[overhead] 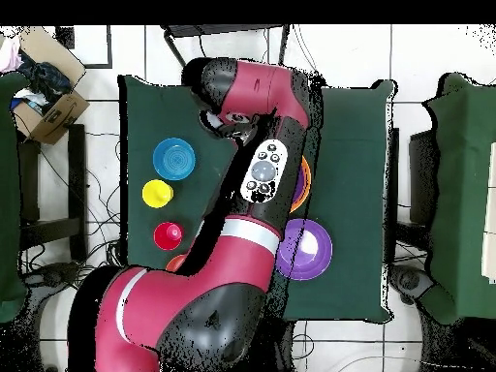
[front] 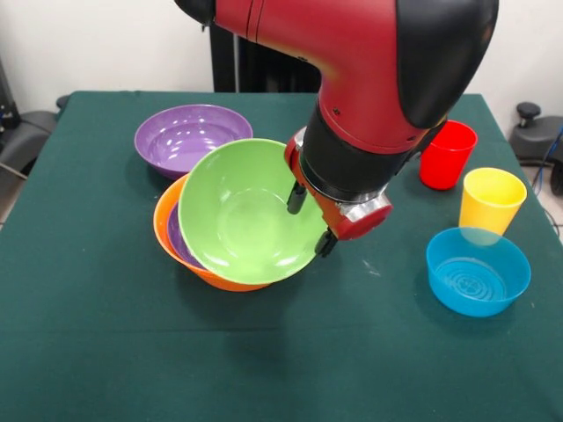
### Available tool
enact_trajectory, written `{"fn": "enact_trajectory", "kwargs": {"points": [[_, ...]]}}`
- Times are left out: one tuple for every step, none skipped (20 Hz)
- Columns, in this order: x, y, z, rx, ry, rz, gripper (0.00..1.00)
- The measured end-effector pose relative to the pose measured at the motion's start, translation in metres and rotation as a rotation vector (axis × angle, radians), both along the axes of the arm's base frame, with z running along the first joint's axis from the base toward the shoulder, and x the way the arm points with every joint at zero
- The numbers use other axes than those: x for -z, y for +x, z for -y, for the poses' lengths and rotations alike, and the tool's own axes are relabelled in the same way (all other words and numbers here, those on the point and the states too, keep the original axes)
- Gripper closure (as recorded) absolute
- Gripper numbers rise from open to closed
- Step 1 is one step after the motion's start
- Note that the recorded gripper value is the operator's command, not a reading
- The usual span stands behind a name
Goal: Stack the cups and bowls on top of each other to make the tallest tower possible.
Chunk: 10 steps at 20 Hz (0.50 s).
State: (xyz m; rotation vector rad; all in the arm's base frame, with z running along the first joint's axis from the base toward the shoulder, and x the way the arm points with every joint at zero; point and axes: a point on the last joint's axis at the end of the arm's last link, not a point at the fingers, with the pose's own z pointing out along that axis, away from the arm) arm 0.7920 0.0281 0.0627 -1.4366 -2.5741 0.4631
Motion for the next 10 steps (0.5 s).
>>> {"fn": "enact_trajectory", "kwargs": {"points": [[0.0001, -0.0001, 0.0, 0.0, 0.0, 0.0, 0.0], [0.0001, -0.0001, -0.0001, 0.0, 0.001, 0.0, 0.0], [-0.0002, 0.0, -0.0002, 0.0, 0.001, 0.0, 0.0], [-0.0002, 0.0001, -0.0003, 0.0, 0.001, 0.0, 0.0], [-0.0002, 0.0001, -0.0003, 0.0, 0.001, 0.0, 0.0], [-0.0003, 0.0001, -0.0003, 0.0, 0.002, 0.0, 0.0], [-0.0003, 0.0001, -0.0004, 0.0, 0.002, 0.001, 0.0], [-0.0002, 0.0001, -0.0007, 0.0, 0.003, 0.001, 0.0], [0.0, 0.0001, -0.001, 0.0, 0.004, 0.001, 0.0], [0.0001, 0.0001, -0.0013, 0.0, 0.005, 0.001, 0.0]]}}
